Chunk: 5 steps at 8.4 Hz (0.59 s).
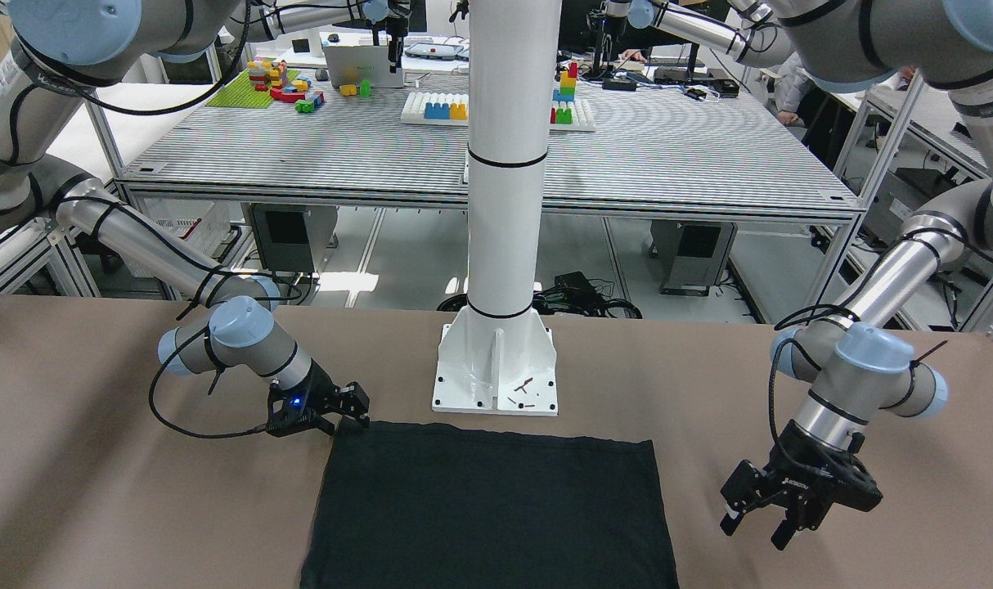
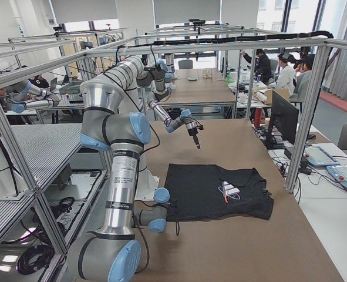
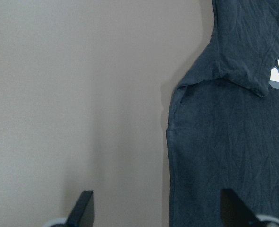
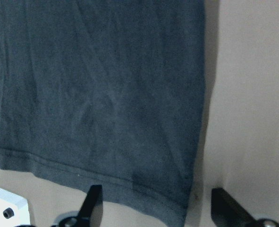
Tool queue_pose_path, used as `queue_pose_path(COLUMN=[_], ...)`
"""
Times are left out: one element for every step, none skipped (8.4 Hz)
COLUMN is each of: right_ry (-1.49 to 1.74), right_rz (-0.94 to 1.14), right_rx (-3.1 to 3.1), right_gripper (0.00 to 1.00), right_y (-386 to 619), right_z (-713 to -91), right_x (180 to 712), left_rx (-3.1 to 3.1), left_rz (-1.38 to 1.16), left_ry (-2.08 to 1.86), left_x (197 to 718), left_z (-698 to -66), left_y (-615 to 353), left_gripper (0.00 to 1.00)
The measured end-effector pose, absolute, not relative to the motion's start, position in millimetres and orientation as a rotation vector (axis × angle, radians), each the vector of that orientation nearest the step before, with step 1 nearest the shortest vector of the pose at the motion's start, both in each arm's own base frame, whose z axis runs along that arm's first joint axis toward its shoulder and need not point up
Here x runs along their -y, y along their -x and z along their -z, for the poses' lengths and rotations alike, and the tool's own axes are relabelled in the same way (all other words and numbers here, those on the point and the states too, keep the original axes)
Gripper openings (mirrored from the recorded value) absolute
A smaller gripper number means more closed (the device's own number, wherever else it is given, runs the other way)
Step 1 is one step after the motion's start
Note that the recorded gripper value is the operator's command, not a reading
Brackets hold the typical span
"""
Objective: Fold clothes
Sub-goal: 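Release the sleeves and move both grippers to the shirt's hem corners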
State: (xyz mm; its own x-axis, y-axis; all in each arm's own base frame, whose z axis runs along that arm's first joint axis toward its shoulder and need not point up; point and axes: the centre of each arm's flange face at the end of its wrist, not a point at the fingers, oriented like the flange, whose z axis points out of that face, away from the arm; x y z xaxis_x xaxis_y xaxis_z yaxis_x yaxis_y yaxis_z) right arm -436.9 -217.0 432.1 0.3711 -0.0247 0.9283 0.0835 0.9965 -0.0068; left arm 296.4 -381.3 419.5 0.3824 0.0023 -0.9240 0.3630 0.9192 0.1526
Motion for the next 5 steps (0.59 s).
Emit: queue_pose_path(right_ry=[0.052,0.05,0.049,0.047,0.044], right_rz=[0.067,0.065,0.064,0.063,0.063], right_rx=[1.187,1.187,1.187,1.191,1.197], right_gripper=[0.0,0.0,0.0,0.0,0.0], right_y=[438.0,438.3,437.9,436.7,435.6], right_z=[-432.9,-433.1,-432.9,-431.2,-428.8], right_x=[217.7,218.2,218.8,219.2,219.6], left_rx=[-1.162,-1.162,-1.163,-1.167,-1.172], left_rz=[0.235,0.233,0.232,0.231,0.23], left_ry=[-0.358,-0.357,-0.357,-0.358,-0.357], left_x=[381.0,380.6,380.2,379.4,378.2], left_z=[-419.4,-419.4,-418.8,-416.8,-414.9], left_y=[-296.9,-297.4,-297.7,-297.4,-297.8], left_gripper=[0.94,0.94,0.94,0.94,0.94])
